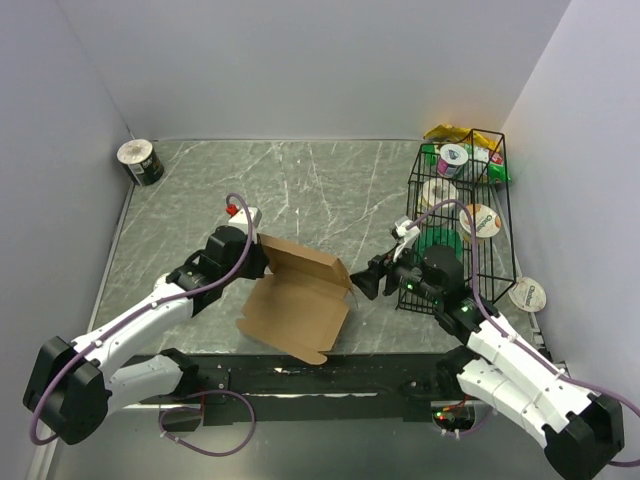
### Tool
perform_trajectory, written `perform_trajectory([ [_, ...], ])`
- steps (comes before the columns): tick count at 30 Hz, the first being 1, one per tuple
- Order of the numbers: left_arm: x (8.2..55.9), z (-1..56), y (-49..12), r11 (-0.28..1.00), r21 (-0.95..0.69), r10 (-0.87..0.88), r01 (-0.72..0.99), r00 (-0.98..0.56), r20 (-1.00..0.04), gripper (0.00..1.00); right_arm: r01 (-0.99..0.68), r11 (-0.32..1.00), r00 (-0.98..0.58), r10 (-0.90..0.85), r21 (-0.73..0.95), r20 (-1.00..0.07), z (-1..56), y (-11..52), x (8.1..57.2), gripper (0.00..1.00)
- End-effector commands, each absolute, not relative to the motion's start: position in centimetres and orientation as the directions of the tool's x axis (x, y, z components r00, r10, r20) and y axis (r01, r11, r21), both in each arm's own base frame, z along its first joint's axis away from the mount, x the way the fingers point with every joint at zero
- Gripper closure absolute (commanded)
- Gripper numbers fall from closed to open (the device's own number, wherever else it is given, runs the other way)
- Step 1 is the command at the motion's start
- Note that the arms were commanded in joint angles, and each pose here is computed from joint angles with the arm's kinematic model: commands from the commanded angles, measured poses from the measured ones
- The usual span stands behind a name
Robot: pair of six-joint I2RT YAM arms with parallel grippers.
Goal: Fold the paper box
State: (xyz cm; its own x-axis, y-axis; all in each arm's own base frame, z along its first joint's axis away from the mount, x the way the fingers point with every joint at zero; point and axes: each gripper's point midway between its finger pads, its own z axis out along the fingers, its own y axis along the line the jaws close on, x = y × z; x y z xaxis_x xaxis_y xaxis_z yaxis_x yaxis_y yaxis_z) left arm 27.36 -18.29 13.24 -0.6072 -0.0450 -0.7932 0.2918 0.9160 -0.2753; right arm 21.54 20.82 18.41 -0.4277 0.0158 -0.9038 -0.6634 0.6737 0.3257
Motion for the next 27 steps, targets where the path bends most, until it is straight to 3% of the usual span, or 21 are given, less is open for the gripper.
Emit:
perform_trajectory([
  [1,28.1,16.2,-18.9,0.898,-0.301,-0.076,0.319,-0.563,-0.823,0.99,-0.739,0.594,-0.404,-0.014,0.318,-0.915,19.3,21.5,19.8,0.23],
  [14,27.8,17.4,-19.0,0.881,-0.318,-0.082,0.351,-0.548,-0.833,0.99,-0.805,0.497,-0.389,-0.029,0.325,-0.921,19.4,22.6,18.5,0.23],
  [27,27.4,17.4,-19.6,0.862,-0.331,-0.073,0.385,-0.551,-0.831,0.99,-0.811,0.509,-0.338,-0.001,0.29,-0.941,20.1,23.7,20.8,0.24],
])
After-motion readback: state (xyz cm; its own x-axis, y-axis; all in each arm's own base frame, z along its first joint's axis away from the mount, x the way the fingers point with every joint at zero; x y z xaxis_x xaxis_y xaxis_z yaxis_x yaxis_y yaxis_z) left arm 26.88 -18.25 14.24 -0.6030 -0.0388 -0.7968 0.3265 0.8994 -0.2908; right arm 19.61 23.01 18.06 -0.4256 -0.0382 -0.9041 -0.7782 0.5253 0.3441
